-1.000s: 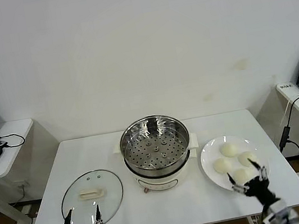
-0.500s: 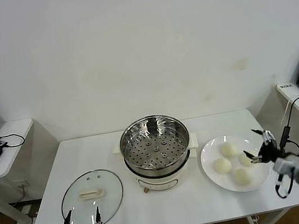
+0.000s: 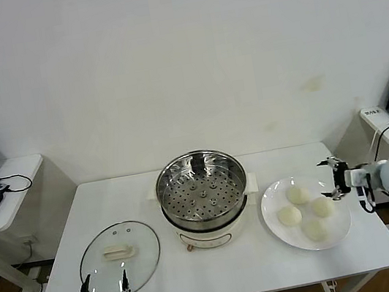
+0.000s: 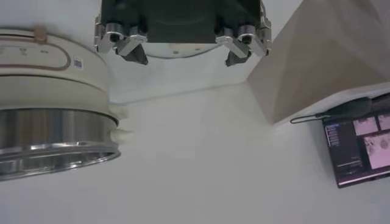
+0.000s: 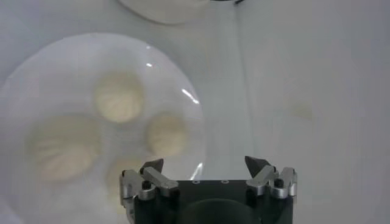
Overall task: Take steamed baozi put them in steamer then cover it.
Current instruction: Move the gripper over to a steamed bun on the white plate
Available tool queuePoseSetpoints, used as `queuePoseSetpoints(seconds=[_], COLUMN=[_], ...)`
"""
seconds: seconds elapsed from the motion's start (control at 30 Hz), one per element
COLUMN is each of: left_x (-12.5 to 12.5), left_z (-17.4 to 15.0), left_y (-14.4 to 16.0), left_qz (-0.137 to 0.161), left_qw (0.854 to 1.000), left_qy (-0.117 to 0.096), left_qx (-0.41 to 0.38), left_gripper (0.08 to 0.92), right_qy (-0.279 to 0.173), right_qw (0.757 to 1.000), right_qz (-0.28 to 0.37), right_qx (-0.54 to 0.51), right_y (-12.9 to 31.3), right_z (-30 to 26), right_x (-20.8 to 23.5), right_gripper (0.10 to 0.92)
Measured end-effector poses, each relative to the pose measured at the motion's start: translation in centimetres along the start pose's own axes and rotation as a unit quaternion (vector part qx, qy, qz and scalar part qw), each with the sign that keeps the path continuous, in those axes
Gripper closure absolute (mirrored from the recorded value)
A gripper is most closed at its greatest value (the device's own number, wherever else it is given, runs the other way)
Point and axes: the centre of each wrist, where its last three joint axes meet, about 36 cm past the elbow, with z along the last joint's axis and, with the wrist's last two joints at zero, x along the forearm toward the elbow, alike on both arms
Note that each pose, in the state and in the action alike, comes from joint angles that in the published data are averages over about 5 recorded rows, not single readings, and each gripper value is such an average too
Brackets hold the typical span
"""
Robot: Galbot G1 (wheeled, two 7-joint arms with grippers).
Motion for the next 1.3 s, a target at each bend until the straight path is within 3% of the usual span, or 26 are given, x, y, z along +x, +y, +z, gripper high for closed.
queuePoseSetpoints(seconds=[0.47,0.97,1.3], left_x=[0.0,-0.2,-0.2], left_z=[0.2,0.5,0.6], left_y=[0.5,0.9,1.1], left_qz=[-0.004,-0.009,-0.012], left_qw=[1.000,1.000,1.000], left_qy=[0.002,0.001,0.001], left_qx=[-0.005,-0.009,-0.011], left_gripper=[0.177,0.177,0.177], right_qy=[0.017,0.045,0.054], right_qw=[0.996,0.993,0.991], right_qz=[-0.088,-0.109,-0.122], right_qx=[0.027,0.034,0.029], right_y=[-3.3,-4.6,-4.7], right_z=[-1.8,-3.1,-3.3], right_x=[-6.1,-11.0,-13.0], right_gripper=[0.200,0.202,0.287])
